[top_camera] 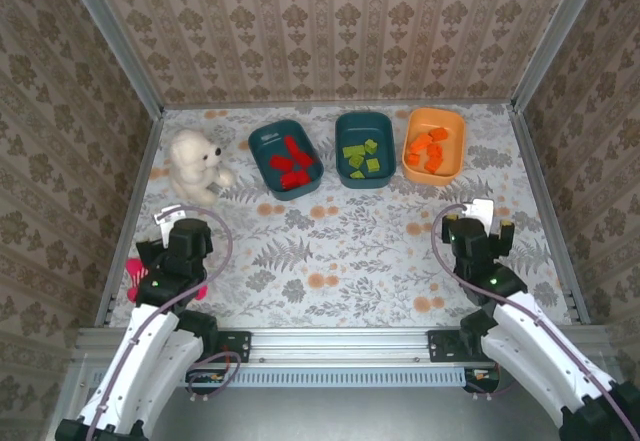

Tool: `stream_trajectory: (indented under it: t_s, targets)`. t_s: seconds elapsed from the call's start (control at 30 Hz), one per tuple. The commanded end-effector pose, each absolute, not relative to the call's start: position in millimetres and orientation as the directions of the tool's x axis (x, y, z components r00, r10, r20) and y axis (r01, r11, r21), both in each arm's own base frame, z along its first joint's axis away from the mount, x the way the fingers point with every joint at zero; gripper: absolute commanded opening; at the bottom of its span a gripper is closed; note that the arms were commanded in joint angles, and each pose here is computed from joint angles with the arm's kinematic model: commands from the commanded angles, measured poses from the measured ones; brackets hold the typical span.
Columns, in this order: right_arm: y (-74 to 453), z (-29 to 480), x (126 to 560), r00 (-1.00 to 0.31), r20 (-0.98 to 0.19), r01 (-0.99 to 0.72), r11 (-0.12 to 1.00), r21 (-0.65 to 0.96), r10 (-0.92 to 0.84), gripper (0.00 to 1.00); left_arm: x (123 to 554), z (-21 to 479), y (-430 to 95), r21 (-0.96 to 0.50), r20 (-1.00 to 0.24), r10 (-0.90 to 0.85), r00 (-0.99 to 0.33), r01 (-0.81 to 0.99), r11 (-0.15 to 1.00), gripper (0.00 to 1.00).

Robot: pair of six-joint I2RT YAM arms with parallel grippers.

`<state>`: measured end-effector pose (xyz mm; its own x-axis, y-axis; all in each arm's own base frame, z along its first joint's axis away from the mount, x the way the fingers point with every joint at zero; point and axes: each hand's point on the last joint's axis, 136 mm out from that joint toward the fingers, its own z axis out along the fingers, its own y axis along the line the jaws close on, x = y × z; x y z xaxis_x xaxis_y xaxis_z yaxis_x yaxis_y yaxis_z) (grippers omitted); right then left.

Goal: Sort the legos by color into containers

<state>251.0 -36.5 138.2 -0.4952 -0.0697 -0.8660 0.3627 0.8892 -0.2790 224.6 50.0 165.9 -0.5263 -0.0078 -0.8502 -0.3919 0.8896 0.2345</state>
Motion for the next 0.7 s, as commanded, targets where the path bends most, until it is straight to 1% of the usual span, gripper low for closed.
stream_trajectory:
  t_s: [0.0,0.07,0.17,0.23,0.3,0.4,0.5,0.57,0.63,0.67]
  targets:
    - [-28,125,265,-0.471,-0.880,0.326,0.916,-0.236,-0.059,1.00,250,162,40,0.261,-0.872,0.087,-0.481,-0.307,0.915,1.00]
    - [-28,127,278,-0.433,-0.901,0.329,0.925,-0.193,-0.034,1.00,259,150,41,0.238,-0.884,0.075,-0.462,-0.306,0.922,1.00]
    - [-31,124,302,-0.420,-0.908,0.317,0.938,-0.144,0.002,1.00,272,127,48,0.177,-0.886,0.009,-0.464,-0.318,0.932,1.00]
    - [-35,125,319,-0.405,-0.914,0.315,0.941,-0.127,0.012,1.00,282,113,52,0.157,-0.866,-0.024,-0.499,-0.317,0.935,1.00]
    - [-35,126,337,-0.372,-0.928,0.299,0.951,-0.085,0.034,1.00,299,111,49,0.144,-0.866,-0.019,-0.500,-0.284,0.948,1.00]
    - [-33,128,364,-0.340,-0.940,0.271,0.961,-0.059,0.038,1.00,324,113,51,0.120,-0.884,-0.016,-0.467,-0.261,0.958,1.00]
    - [-34,129,387,-0.301,-0.950,0.259,0.966,-0.002,0.079,1.00,347,115,58,0.098,-0.904,-0.032,-0.427,-0.280,0.955,1.00]
    - [-32,111,397,-0.348,-0.934,0.240,0.971,0.000,0.086,1.00,362,116,61,0.088,-0.912,-0.037,-0.408,-0.284,0.955,1.00]
    - [-20,106,400,-0.356,-0.933,0.165,0.986,-0.004,0.056,1.00,376,117,61,0.082,-0.918,-0.030,-0.396,-0.263,0.961,1.00]
    - [-19,105,399,-0.347,-0.936,0.158,0.987,-0.003,0.053,1.00,378,114,62,0.081,-0.904,-0.039,-0.426,-0.259,0.963,1.00]
